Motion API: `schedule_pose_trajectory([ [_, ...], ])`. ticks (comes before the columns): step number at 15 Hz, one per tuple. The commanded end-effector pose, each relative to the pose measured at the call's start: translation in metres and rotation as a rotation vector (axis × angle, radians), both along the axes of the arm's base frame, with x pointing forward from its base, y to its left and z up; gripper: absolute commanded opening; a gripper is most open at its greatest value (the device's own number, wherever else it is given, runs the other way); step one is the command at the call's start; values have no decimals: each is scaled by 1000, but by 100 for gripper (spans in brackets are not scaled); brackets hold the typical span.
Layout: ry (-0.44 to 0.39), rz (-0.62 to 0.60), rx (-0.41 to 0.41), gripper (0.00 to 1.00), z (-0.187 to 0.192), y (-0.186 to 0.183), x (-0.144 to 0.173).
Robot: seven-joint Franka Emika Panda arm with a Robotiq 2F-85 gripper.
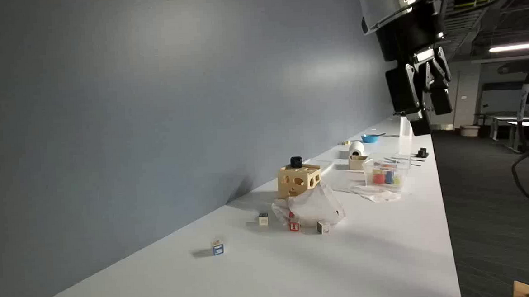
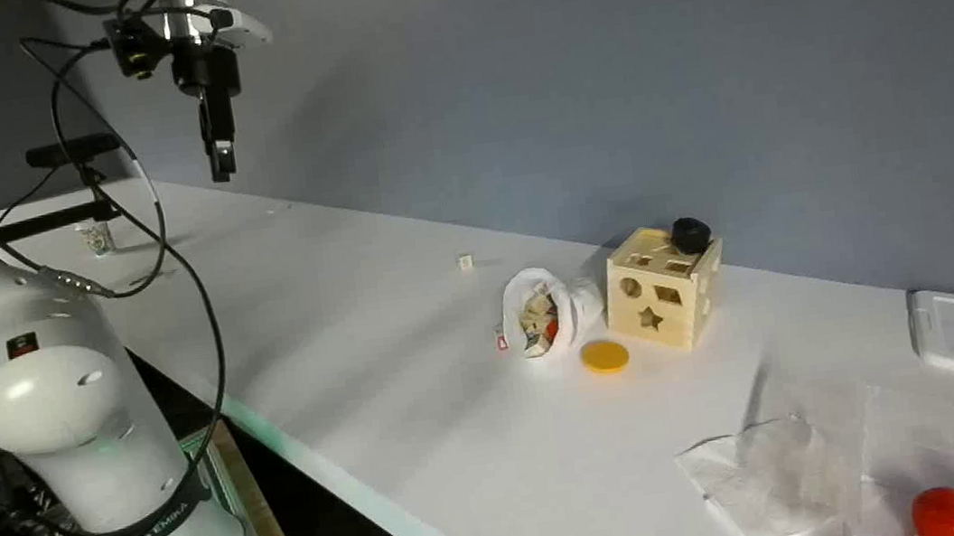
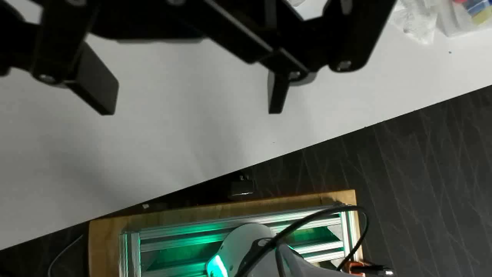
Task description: Put one white square in the white bag.
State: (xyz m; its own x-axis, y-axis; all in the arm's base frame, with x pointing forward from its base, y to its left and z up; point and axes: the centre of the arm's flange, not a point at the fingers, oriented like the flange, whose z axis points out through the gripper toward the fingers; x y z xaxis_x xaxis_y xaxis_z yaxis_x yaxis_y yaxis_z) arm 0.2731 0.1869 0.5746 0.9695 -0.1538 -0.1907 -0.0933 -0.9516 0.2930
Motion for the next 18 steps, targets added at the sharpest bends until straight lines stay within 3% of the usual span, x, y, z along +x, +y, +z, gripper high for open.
schedule_pose_trajectory([
  [1, 0, 0, 0, 100, 0, 0, 0],
  [12, 0, 0, 0, 100, 0, 0, 0],
  [14, -35, -148, -42, 100, -19, -11, 18],
  [18, -136, -354, -20, 100, -58, -48, 55],
])
